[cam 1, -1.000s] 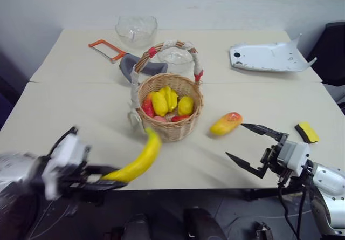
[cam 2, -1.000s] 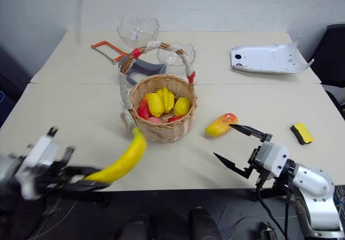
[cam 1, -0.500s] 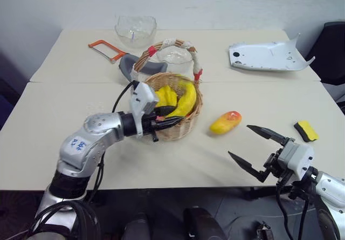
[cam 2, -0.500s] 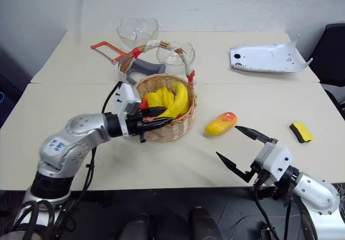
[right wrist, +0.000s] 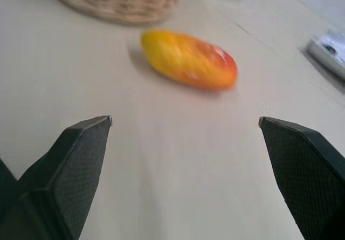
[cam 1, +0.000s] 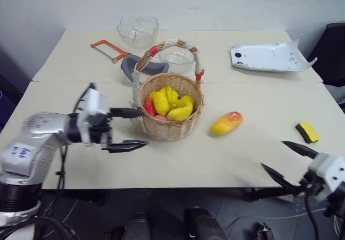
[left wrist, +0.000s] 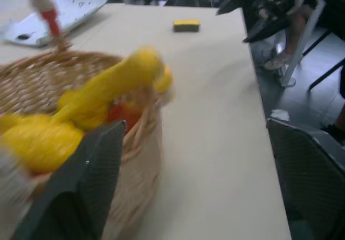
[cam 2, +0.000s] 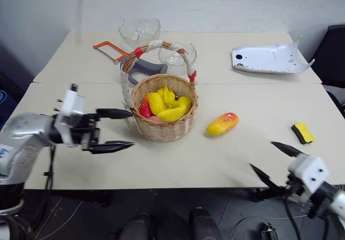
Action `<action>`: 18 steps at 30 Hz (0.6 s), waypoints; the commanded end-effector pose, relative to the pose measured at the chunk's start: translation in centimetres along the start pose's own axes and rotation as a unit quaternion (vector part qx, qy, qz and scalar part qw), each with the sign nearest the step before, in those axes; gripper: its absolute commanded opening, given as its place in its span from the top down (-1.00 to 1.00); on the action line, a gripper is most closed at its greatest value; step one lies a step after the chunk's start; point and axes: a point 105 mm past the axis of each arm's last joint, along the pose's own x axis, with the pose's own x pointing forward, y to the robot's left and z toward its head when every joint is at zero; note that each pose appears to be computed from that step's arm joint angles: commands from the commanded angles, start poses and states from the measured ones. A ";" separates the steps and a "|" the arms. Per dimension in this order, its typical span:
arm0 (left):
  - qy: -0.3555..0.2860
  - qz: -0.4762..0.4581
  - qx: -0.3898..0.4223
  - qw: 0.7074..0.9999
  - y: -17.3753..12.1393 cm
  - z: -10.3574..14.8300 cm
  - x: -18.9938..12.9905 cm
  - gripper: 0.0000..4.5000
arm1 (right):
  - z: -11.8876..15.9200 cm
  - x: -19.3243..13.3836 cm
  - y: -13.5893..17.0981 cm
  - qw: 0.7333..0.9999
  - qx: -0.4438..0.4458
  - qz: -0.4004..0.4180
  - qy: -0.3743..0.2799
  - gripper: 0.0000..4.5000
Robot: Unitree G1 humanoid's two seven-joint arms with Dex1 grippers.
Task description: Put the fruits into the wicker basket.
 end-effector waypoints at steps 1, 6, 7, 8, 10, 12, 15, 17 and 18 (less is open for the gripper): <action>0.014 0.009 0.005 1.000 -0.2 -0.3 -2.2 -0.99 | 0.4 -0.2 -1.1 0.997 -0.074 0.019 0.008 -1.00; -0.001 -0.021 -0.007 1.000 -1.9 -0.1 -1.9 -0.99 | 2.0 4.9 -1.5 0.986 -0.119 0.116 0.026 -1.00; -0.025 -0.016 -0.022 0.999 -2.0 0.4 -1.5 -0.99 | 2.7 6.5 -1.3 0.982 -0.118 0.146 0.022 -1.00; -0.041 -0.011 -0.032 0.999 -2.0 0.8 -1.2 -0.99 | 3.2 7.6 -1.1 0.979 -0.116 0.167 0.022 -1.00; -0.037 -0.013 -0.039 0.998 -2.4 0.4 -0.7 -0.99 | 3.8 10.0 -0.5 0.960 -0.166 0.224 0.020 -1.00; -0.028 -0.017 -0.039 0.999 -2.8 -0.2 -0.4 -0.99 | 4.1 12.1 -0.9 0.950 -0.198 0.240 0.017 -1.00; -0.041 -0.014 -0.038 0.998 -3.2 -0.1 0.1 -0.99 | 5.2 14.7 -1.5 0.932 -0.248 0.264 -0.003 -1.00; -0.058 -0.007 -0.038 0.998 -3.2 0.6 -0.1 -0.99 | 5.0 16.1 -2.0 0.921 -0.263 0.286 0.021 -1.00; -0.062 -0.006 -0.039 0.997 -3.2 0.9 -0.2 -0.99 | 4.7 16.5 -2.2 0.917 -0.268 0.294 0.034 -1.00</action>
